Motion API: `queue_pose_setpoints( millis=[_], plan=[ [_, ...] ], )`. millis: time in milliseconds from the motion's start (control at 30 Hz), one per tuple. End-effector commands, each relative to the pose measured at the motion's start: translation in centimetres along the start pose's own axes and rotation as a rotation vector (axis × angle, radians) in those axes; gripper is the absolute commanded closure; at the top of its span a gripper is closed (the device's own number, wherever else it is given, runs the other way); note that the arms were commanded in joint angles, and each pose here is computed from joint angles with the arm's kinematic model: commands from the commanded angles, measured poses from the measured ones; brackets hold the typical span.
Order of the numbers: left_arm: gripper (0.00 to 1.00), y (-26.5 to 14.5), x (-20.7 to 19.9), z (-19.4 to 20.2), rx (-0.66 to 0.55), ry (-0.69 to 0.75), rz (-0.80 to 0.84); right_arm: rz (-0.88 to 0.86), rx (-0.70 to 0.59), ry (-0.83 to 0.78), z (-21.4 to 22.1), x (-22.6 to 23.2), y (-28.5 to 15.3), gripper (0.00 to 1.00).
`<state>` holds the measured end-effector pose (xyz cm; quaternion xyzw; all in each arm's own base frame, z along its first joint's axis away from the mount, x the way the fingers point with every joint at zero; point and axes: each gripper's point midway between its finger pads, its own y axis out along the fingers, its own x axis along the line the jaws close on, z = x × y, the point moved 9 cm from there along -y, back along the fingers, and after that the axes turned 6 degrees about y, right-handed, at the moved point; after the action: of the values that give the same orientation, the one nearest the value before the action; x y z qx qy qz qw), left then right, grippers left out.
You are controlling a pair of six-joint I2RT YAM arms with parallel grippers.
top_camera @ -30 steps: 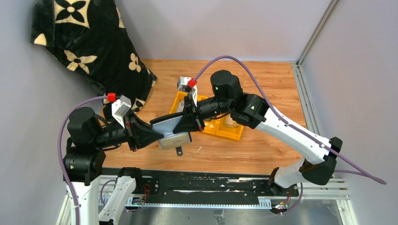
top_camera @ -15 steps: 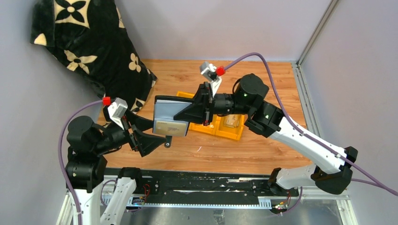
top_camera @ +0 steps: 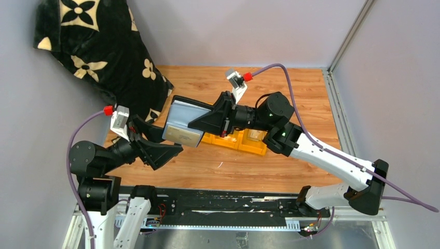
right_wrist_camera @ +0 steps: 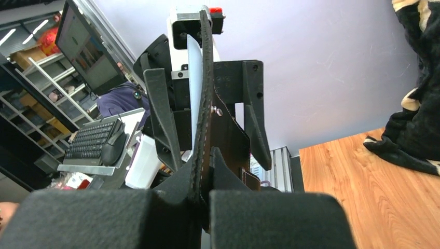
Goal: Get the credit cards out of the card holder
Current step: Remove the credit card from the card holder.
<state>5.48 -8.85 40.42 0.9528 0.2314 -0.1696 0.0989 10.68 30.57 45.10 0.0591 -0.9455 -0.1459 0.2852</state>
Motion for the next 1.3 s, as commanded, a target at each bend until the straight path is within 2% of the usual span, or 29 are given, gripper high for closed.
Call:
queue_pose_setpoints(
  millis=[0,100,167,233,300,533,633,800,1033,1267],
  plan=[
    [0.2,0.0,-0.3,-0.5,-0.073,0.028,-0.013,-0.069,-0.105,0.015,-0.5,1.2,0.4,1.0],
    [0.47,0.1,0.3,-0.4,-0.086,0.043,-0.045,-0.055,-0.087,0.023,0.6,0.6,0.6,0.99],
    [0.72,-0.1,0.6,-0.4,-0.081,0.107,-0.096,-0.012,-0.065,0.014,1.6,-0.4,0.4,0.92],
    [0.84,-0.4,0.8,-0.4,-0.064,0.147,-0.135,0.03,-0.036,-0.017,2.3,-1.1,-0.1,0.86],
    [0.89,-0.5,1.2,-0.1,-0.006,0.165,-0.16,0.078,-0.008,-0.06,2.8,-1.7,-0.6,0.8],
    [0.95,-1.0,2.1,-0.3,0.205,0.286,-0.177,0.317,0.061,-0.185,3.7,-4.8,-1.5,0.63],
    [0.97,-1.3,2.5,-0.2,0.299,0.29,-0.182,0.347,0.101,-0.232,3.9,-5.6,-1.4,0.56],
    [1.0,-1.8,3.1,0.7,0.389,0.289,-0.208,0.331,0.153,-0.28,3.8,-5.9,-0.4,0.53],
    [1.0,-2.1,3.6,1.3,0.472,0.26,-0.199,0.337,0.22,-0.328,4.3,-6.1,1.4,0.56],
    [1.0,-2.0,3.3,0.9,0.474,0.267,-0.181,0.272,0.328,-0.34,4.6,-5.3,1.5,0.73]
  ],
)
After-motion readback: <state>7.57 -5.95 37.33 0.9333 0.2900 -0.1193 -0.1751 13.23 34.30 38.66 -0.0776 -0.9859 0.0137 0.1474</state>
